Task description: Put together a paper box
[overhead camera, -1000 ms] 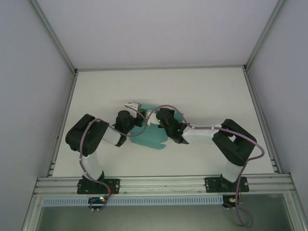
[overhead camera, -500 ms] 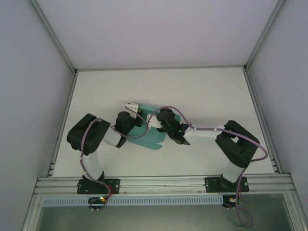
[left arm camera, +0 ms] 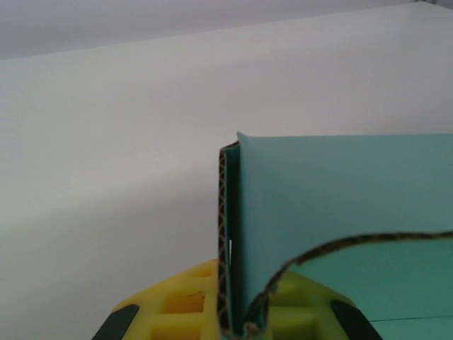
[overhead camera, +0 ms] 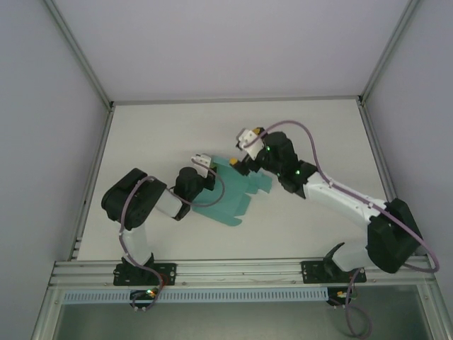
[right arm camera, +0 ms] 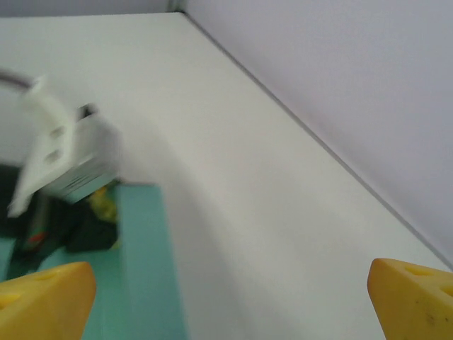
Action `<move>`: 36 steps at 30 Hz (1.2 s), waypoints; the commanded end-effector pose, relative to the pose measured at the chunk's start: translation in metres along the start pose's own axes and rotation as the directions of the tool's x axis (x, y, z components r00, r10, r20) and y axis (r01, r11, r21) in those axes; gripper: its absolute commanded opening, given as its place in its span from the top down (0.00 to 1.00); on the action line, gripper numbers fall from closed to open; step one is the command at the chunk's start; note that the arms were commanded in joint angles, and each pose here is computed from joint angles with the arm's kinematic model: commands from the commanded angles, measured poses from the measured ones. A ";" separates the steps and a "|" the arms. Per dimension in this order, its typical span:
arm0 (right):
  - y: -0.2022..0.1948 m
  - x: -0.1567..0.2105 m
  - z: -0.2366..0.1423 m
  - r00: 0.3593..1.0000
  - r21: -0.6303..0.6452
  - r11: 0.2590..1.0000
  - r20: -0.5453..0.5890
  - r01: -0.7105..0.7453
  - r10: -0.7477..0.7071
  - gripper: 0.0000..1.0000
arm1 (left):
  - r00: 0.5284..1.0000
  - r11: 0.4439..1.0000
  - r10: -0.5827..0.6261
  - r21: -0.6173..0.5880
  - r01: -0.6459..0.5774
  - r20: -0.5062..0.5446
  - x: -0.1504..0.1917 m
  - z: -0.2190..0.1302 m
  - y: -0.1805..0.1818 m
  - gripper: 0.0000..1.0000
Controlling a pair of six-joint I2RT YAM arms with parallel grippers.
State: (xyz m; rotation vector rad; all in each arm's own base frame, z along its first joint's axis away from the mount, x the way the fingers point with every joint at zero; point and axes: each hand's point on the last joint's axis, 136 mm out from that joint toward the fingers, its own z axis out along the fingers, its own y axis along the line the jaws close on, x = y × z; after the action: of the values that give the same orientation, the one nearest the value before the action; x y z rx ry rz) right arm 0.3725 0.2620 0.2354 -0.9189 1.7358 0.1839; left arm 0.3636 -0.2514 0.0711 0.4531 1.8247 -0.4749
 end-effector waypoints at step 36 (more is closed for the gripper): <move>0.074 0.147 0.098 0.812 -0.101 0.960 -0.560 -0.261 0.162 0.00 | 0.996 0.997 0.073 0.006 -0.074 0.043 -0.015 0.017 -0.001 0.85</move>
State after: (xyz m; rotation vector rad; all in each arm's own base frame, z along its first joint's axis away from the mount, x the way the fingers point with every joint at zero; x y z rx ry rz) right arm 0.4337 0.3044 0.1207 -0.8032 2.1665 0.2257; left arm 0.3732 -0.2532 0.0732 0.4465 1.7876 -0.4719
